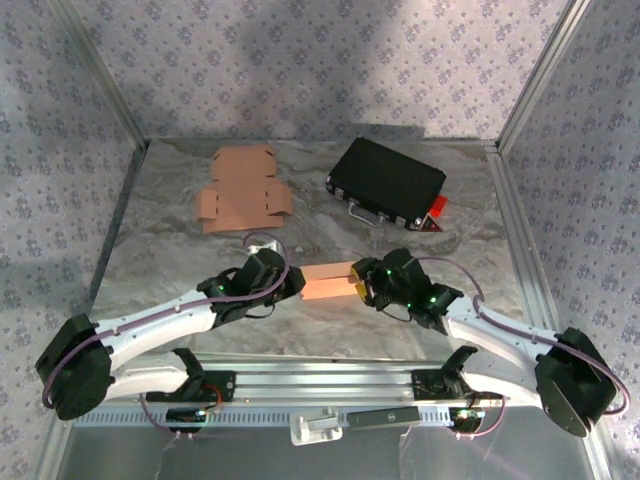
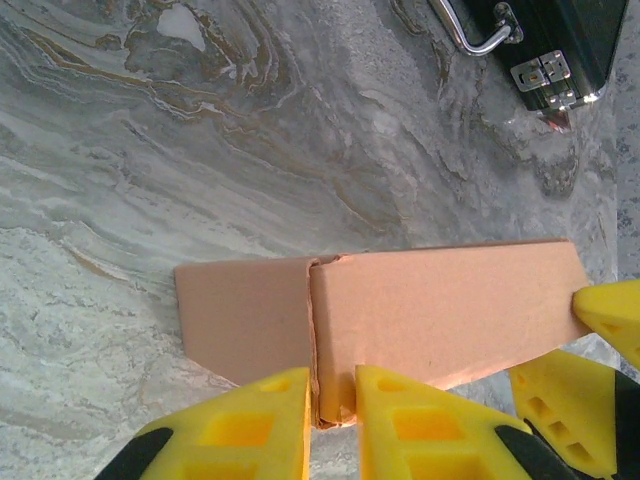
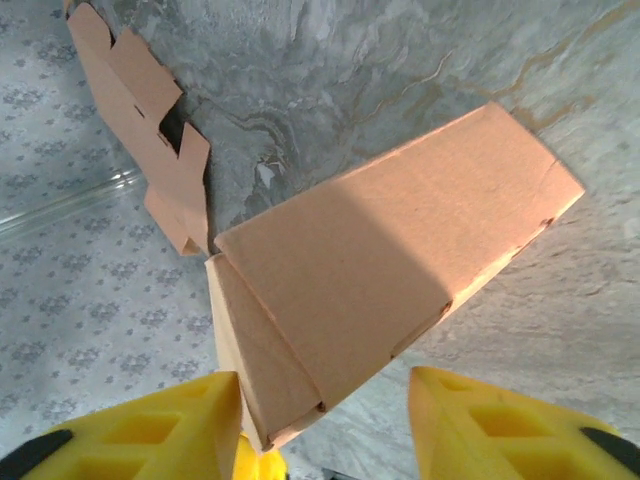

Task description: Fold the paper box

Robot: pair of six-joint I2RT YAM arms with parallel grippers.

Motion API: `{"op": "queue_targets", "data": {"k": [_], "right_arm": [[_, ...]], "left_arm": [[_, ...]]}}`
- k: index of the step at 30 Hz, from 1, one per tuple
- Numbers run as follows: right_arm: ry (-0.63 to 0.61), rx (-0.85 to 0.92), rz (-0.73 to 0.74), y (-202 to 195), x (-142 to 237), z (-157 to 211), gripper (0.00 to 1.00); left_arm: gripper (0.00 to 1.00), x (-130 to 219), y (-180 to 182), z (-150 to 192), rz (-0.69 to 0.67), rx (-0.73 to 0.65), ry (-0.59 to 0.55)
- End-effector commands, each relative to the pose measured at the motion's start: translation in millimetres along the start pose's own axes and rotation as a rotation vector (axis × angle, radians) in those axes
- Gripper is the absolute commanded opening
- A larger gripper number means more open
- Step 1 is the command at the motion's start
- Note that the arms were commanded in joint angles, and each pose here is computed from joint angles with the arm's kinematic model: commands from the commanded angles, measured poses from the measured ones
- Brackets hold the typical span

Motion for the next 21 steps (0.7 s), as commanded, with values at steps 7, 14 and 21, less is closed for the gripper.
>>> {"op": "queue_targets", "data": {"k": [7,14,21], "right_arm": [[-0.057,0.183,0.032,11,34,-10,0.58],[-0.017,0.169,0.012,13,22,-7,0.57],[-0.028,0.125,0.038,-1,12,-12,0.48]], "left_arm": [[0.16,-4,22,8,-0.069,0.0,0.027],[0.16,-4,22,8,-0.069,-0.002,0.029],[0.16,-2,21,9,-0.068,-0.004,0.031]]}}
Point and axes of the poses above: each hand's point on the last joint's axis, 136 mm out from that joint toward the fingers, its own x axis back along the fingers, its own y axis along the line the jaws close on, z = x × y, the point moved 1 cm from there along x, back along the fingers, and after that the axes turned 4 degrees about x, right-handed, at the moved point
